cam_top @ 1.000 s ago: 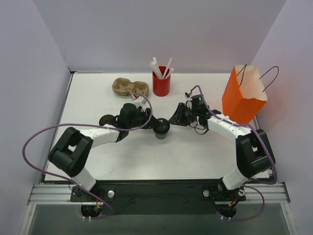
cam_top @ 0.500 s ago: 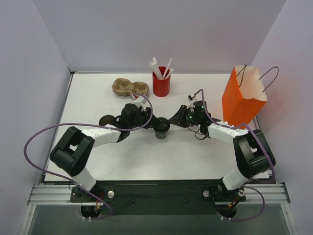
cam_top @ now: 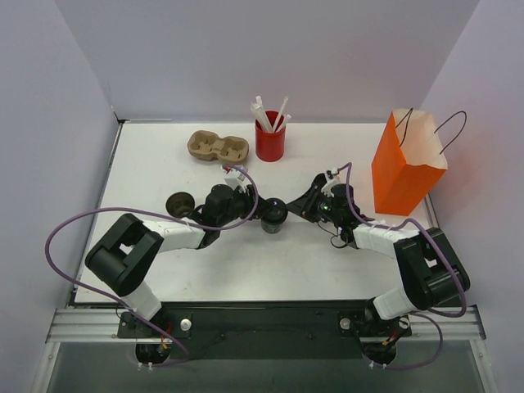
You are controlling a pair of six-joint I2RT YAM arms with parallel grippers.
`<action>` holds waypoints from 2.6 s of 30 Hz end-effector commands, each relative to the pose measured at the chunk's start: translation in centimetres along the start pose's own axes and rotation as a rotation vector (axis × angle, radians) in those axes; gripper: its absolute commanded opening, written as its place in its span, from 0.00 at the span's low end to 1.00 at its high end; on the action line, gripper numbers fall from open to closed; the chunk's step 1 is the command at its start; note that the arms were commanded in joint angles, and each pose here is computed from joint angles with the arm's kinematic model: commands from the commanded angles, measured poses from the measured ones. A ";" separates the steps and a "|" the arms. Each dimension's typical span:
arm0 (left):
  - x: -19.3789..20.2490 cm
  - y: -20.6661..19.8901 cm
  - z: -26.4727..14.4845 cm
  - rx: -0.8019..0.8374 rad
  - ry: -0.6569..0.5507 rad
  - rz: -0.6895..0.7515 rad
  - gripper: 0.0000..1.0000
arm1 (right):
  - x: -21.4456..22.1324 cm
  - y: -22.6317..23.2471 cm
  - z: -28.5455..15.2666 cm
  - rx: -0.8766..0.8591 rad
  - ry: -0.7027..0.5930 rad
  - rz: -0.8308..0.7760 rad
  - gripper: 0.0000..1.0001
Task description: Pack the takeout coffee
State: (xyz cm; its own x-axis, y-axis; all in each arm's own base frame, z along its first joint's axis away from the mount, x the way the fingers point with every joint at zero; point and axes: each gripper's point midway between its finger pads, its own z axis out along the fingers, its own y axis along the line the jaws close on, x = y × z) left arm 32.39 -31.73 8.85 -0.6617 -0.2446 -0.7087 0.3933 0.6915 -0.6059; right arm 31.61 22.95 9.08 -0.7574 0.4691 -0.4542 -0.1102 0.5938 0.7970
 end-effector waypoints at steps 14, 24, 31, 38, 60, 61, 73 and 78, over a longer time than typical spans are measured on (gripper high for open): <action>17.5 10.2 -7.6 -0.388 0.613 -0.024 0.57 | 6.7 2.3 -1.8 -0.038 0.293 -0.046 0.22; 18.5 11.1 -8.1 -0.413 0.657 -0.033 0.52 | 6.9 2.6 -1.8 -0.057 0.301 -0.030 0.24; 19.1 11.7 -8.5 -0.425 0.665 -0.059 0.47 | 7.4 2.2 -1.2 -0.108 0.277 0.027 0.21; 19.9 12.2 -8.7 -0.430 0.669 -0.095 0.47 | 8.9 0.3 -1.3 -0.086 0.282 0.051 0.16; 11.1 7.6 -6.4 -0.371 0.576 -0.017 0.51 | 2.3 4.9 -3.7 0.001 0.218 -0.135 0.33; 10.1 6.9 -6.2 -0.354 0.561 -0.006 0.51 | 2.1 5.1 -4.0 0.004 0.210 -0.147 0.34; 1.4 1.7 -5.3 -0.268 0.421 0.048 0.61 | 0.1 4.8 -6.1 0.161 0.161 -0.248 0.35; -0.8 -0.3 -5.0 -0.208 0.379 0.056 0.73 | 0.6 5.2 -6.1 0.200 0.160 -0.267 0.38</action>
State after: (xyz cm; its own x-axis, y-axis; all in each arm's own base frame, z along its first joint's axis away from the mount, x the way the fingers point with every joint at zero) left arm 30.44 -29.34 10.68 -0.8330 -0.0123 -0.5531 0.3119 0.8153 -0.4878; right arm 26.98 22.48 14.19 -0.8298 0.1975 -0.5220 -0.1976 0.7708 0.6057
